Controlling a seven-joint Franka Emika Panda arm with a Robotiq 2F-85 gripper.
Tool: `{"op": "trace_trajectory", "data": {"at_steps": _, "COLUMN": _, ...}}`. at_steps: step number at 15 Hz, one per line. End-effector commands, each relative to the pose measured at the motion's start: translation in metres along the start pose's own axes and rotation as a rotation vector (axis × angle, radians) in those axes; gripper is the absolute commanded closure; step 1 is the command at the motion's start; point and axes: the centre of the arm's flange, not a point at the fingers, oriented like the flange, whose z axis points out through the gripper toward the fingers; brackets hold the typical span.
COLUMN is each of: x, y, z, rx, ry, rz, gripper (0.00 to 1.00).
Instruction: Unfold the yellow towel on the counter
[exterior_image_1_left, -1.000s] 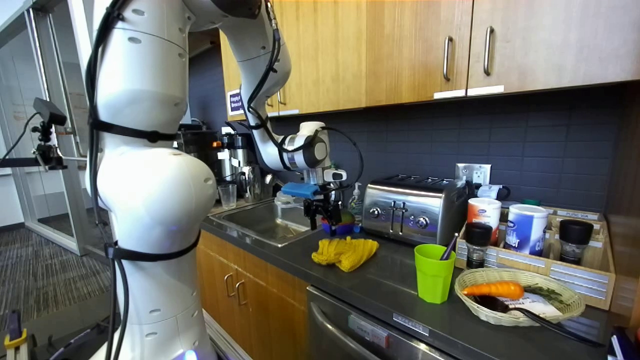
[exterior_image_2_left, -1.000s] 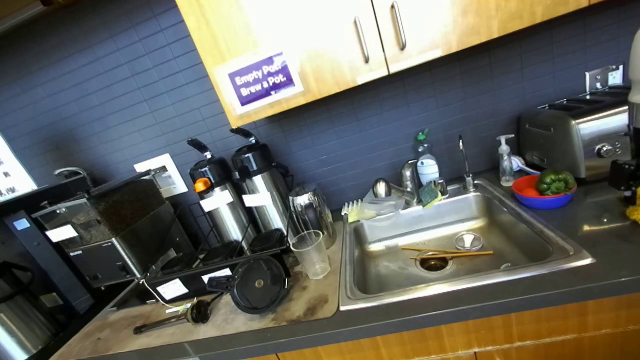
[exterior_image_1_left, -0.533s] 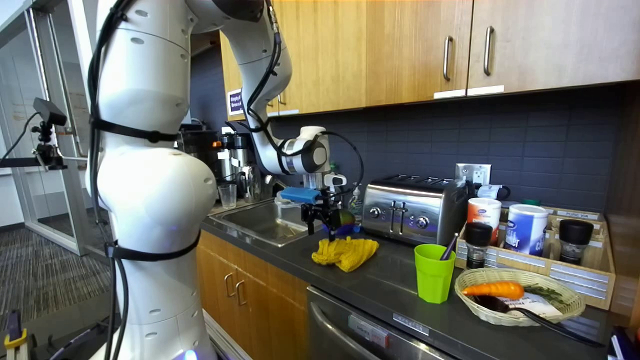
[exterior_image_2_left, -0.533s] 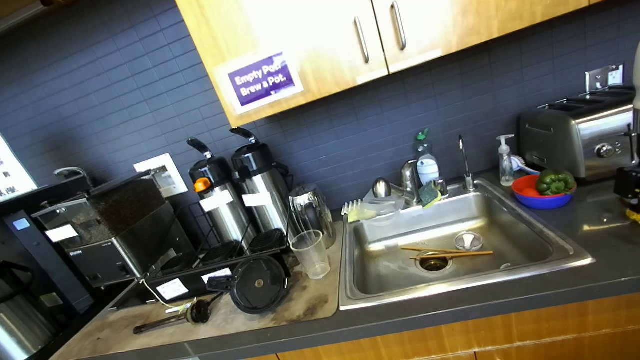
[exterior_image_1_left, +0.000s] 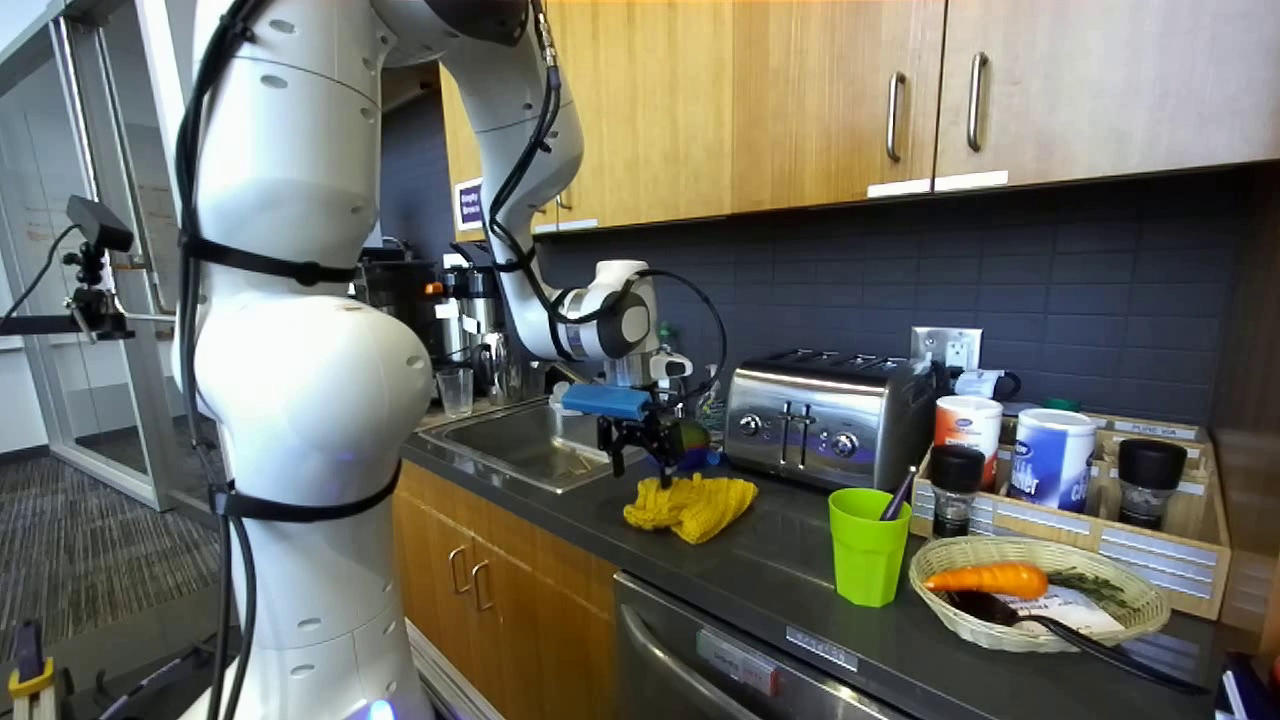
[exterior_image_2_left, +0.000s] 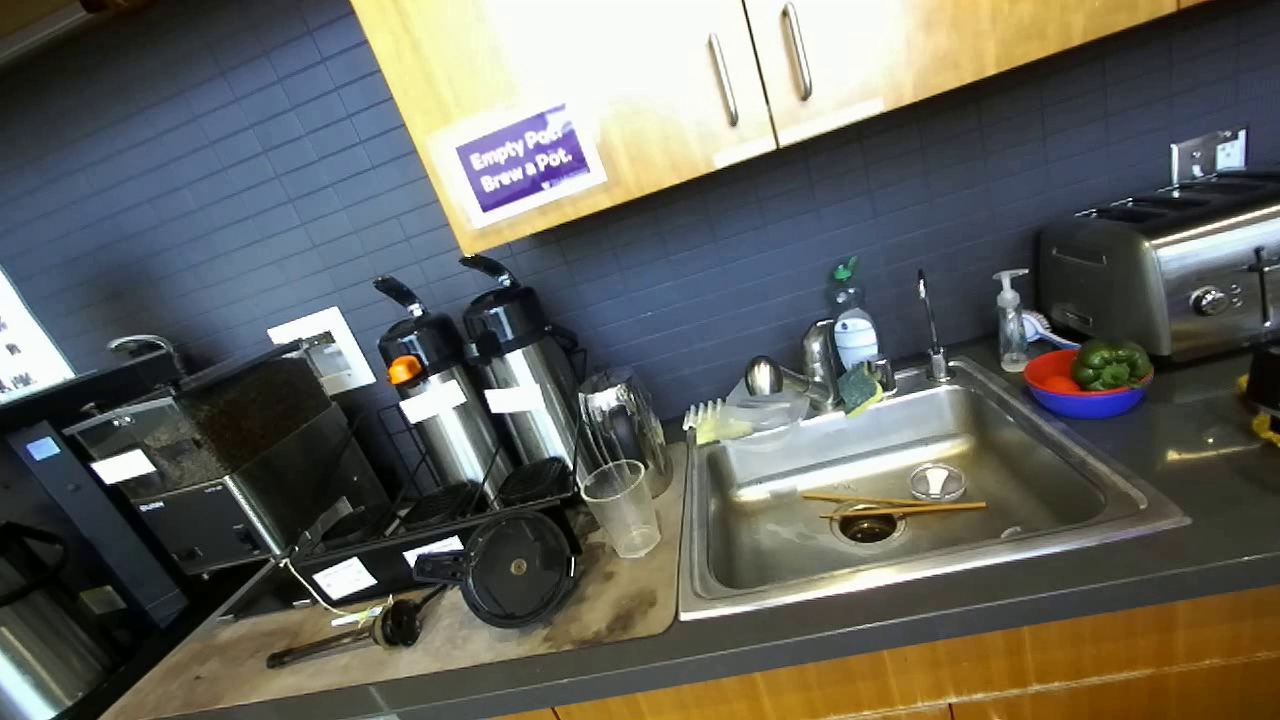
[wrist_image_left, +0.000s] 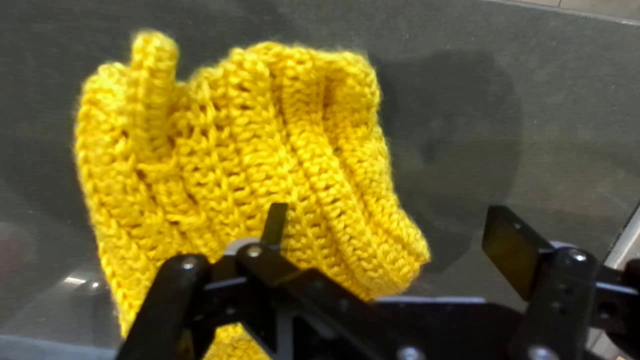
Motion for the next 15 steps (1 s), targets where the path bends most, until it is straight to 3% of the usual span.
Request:
{"op": "trace_trajectory", "data": {"at_steps": 1, "x": -0.011, "y": 0.0, "z": 0.0, "rx": -0.026, "ry": 0.017, "rz": -0.107, "gripper": 0.0}}
{"op": "trace_trajectory", "data": {"at_steps": 7, "x": -0.015, "y": 0.001, "z": 0.006, "rx": -0.041, "ry": 0.001, "rz": -0.23, "gripper": 0.0}}
{"op": "trace_trajectory", "data": {"at_steps": 15, "x": -0.021, "y": 0.002, "z": 0.015, "rx": 0.032, "ry": -0.029, "rz": -0.282, "gripper": 0.0}}
